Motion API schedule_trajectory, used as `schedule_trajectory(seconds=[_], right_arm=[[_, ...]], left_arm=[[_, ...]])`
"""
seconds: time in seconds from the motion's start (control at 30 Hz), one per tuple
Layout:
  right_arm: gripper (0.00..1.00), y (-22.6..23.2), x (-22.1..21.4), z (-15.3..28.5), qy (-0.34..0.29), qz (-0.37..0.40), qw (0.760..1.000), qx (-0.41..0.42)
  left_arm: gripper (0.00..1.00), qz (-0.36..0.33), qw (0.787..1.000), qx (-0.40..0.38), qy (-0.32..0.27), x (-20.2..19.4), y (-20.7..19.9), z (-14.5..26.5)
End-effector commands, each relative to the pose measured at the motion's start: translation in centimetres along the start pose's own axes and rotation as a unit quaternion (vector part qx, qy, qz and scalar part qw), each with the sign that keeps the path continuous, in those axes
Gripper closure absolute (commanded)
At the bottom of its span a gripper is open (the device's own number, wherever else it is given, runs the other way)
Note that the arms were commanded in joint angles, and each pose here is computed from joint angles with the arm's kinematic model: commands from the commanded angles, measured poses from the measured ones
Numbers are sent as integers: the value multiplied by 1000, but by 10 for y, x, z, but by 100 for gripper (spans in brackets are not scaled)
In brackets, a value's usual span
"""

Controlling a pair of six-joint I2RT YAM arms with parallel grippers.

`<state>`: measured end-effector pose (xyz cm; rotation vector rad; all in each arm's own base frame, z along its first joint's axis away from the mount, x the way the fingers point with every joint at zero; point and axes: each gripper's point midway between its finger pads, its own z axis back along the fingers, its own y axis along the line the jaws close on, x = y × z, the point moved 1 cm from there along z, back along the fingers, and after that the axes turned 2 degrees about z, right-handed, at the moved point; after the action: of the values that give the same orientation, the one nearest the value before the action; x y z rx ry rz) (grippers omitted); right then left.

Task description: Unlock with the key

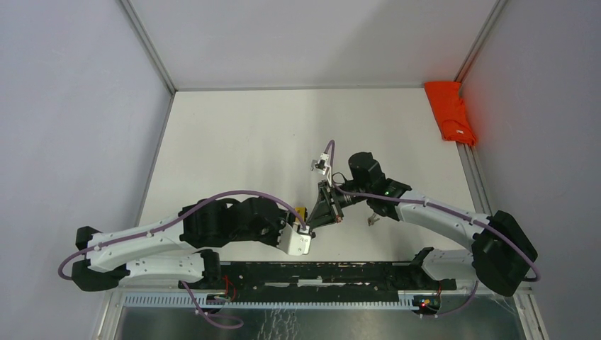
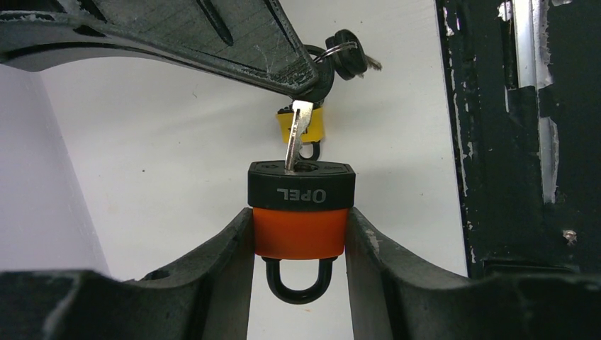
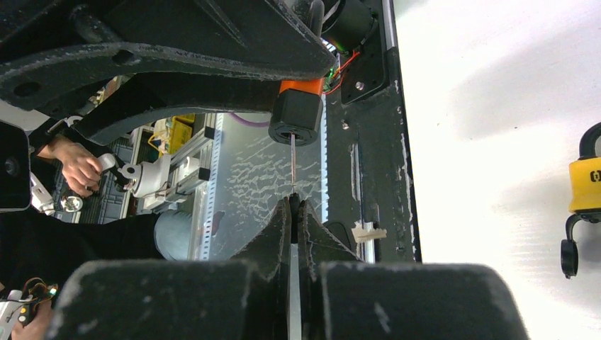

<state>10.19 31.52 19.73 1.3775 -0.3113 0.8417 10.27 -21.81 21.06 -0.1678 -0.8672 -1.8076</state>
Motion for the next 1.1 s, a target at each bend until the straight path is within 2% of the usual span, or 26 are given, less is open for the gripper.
schedule_trajectory(seconds=[0.0,0.4,1.07], right_arm=[[100,9,21,-2,-15,32,999,7],[100,11,7,-15,11,23,1000,19],[100,8,17,-19,2,30,999,14]], left_arm=[[98,-5,999,19,-43,23,13,8],[98,-5,999,24,-43,24,16,9],[98,7,998,5,-58,31,10,10]])
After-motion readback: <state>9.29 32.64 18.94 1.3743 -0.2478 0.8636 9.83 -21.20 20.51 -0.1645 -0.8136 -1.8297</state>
